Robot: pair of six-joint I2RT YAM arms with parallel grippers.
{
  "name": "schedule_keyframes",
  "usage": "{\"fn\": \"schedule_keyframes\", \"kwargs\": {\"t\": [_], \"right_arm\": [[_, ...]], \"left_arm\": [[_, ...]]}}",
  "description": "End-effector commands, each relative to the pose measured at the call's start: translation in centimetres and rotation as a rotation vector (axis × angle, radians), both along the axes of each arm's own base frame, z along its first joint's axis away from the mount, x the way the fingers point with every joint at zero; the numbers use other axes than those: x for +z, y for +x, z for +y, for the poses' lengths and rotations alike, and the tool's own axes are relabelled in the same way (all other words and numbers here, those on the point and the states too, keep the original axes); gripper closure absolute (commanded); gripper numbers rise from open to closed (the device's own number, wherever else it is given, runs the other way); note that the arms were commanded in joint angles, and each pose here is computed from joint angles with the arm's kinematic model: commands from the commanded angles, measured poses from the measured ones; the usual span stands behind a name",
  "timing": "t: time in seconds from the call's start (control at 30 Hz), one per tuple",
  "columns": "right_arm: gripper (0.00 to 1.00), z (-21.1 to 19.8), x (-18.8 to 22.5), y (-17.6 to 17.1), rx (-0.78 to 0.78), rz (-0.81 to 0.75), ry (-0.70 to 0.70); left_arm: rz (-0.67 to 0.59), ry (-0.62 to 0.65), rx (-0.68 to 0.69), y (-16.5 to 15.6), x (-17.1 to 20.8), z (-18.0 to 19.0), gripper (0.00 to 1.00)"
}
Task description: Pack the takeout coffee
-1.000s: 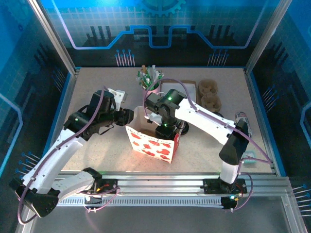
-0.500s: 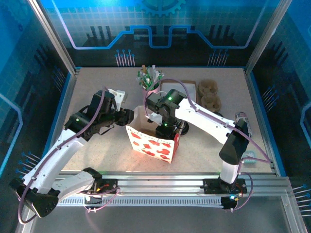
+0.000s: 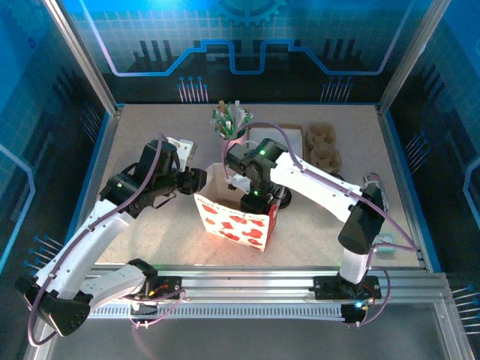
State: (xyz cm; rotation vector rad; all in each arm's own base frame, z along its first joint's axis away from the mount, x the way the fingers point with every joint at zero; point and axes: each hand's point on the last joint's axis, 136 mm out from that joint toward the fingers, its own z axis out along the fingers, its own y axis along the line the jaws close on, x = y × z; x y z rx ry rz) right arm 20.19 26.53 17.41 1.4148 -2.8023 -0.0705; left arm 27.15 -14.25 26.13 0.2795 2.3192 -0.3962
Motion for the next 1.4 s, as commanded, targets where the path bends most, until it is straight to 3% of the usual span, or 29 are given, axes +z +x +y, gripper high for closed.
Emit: {"fn": "schedule_keyframes", "kwargs": {"t": [0.0, 1.37], "right_arm": [[0.64, -0.4, 0.2, 0.0, -0.003, 0.008, 0.013], [0.64, -0.2, -2.0, -0.2, -0.011, 0.062, 0.009]], "left_arm": [[-0.026, 0.017, 0.002, 0.2, 0.0, 0.4, 0.46], [-0.024, 0.019, -0.007, 0.2, -0.1, 0.3, 0.46]]}}
